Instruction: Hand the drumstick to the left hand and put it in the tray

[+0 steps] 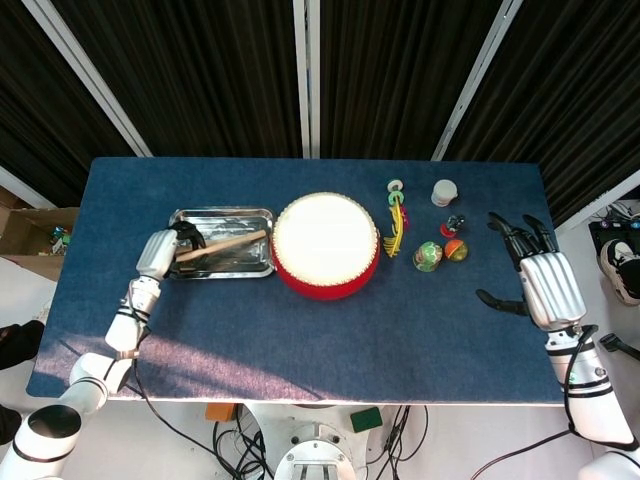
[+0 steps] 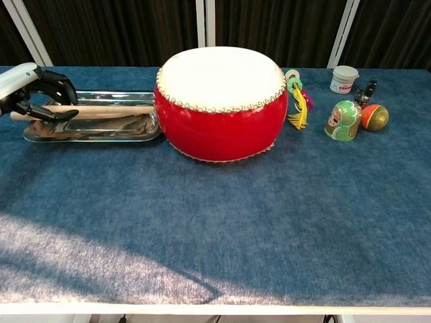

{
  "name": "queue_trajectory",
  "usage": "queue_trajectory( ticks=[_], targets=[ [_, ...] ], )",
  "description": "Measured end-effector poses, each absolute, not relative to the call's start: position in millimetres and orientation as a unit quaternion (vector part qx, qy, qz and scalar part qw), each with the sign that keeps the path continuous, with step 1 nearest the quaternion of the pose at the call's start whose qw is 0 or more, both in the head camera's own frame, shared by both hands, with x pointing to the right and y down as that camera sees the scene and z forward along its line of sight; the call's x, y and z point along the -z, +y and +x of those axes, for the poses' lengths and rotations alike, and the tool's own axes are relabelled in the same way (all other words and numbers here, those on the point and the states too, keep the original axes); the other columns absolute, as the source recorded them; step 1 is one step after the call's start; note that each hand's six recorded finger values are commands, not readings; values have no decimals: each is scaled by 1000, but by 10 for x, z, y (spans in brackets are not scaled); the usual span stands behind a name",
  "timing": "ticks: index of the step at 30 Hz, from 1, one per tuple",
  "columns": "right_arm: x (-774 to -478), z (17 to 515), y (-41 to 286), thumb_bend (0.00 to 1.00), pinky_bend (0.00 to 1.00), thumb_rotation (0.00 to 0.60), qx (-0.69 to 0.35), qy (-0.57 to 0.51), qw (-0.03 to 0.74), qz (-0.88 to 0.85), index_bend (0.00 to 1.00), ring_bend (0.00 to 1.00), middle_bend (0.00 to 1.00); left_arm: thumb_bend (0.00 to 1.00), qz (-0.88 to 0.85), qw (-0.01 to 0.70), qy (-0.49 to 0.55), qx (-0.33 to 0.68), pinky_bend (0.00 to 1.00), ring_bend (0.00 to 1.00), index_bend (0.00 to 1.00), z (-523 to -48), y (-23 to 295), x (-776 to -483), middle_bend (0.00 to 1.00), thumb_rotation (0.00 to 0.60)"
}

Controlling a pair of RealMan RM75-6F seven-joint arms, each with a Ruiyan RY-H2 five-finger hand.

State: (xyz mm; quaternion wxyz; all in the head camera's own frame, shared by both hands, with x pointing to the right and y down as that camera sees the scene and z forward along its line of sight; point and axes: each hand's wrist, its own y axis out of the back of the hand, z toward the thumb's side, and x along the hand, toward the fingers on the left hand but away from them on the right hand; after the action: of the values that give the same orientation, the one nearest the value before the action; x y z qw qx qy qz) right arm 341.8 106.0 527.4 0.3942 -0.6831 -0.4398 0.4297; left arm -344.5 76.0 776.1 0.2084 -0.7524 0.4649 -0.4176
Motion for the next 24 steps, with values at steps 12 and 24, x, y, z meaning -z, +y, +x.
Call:
queue_trajectory(
  ticks=[12,24],
  targets=[
    [-5271,3503,1088,13,104,600,-431,-446,386,-683,0,209,249,365,-726,195,478,455,240,155,235,-3699,797,-7833,177,600],
    [-5449,3821,1182,138,154,600,-462,-444,363,-677,0,170,245,332,-700,275,518,408,221,155,205,-4077,856,-7208,167,600]
  ],
)
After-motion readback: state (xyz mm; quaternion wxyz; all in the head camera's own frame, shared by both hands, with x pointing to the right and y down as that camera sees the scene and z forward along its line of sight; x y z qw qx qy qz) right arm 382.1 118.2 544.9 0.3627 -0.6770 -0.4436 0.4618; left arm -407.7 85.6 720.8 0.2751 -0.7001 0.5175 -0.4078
